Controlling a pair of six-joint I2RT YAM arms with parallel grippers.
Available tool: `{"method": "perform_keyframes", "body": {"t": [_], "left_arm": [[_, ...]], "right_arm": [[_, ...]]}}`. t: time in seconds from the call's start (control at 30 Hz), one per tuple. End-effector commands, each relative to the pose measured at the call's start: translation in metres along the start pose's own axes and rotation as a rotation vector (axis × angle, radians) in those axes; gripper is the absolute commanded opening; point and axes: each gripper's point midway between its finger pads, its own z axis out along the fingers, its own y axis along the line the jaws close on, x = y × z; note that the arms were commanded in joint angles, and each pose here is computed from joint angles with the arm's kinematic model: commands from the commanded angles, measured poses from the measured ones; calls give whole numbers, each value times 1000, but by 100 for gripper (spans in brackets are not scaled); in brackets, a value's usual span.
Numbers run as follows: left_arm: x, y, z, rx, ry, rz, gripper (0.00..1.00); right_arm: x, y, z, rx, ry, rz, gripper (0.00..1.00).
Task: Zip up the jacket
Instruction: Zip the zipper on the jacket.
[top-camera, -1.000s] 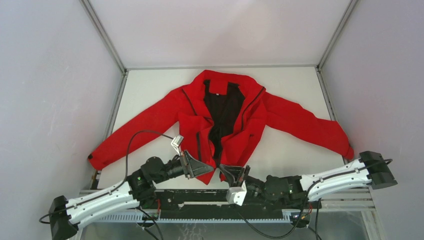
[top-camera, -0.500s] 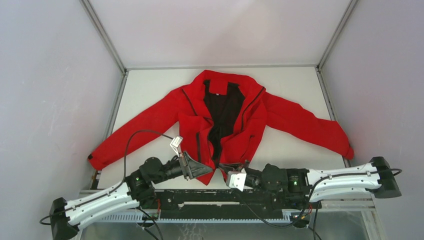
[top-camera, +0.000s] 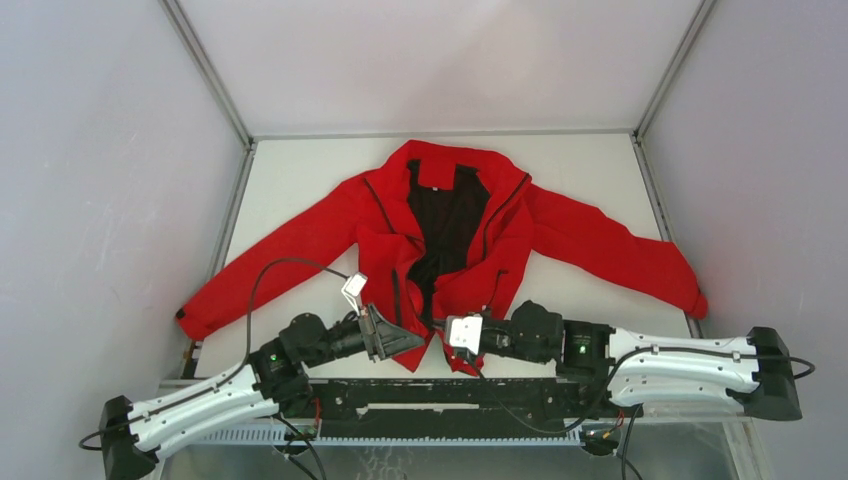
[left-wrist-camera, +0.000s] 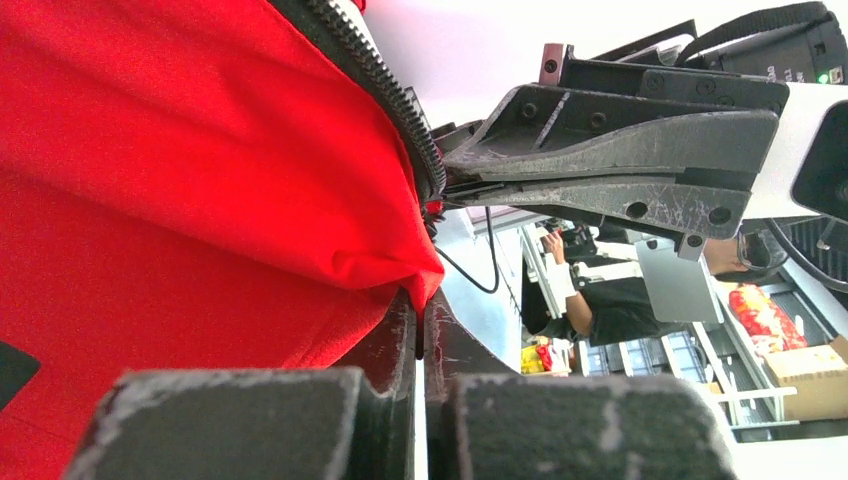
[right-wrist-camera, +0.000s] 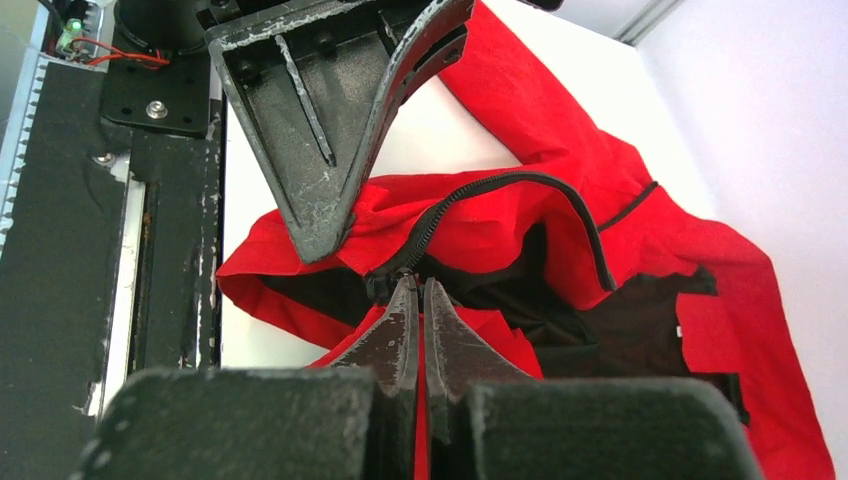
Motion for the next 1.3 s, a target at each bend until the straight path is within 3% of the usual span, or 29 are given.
{"method": "perform_keyframes", "body": {"t": [0.0,0.77,1.03,1.27], "left_arm": [[11,-32,-7,94,104,55,0],[28,-36,-6,109,171,126,0],[31,-37,-5,110,180,138,0],[30,-27,-6,64,167,132,0]], "right_arm": [[-26,-40,0,96,-72,5,0],[-11,-31,40,-181,-70,19,0],[8,-55,66,-47,4,48,0],[12,-73,62,75,47,44,0]]}}
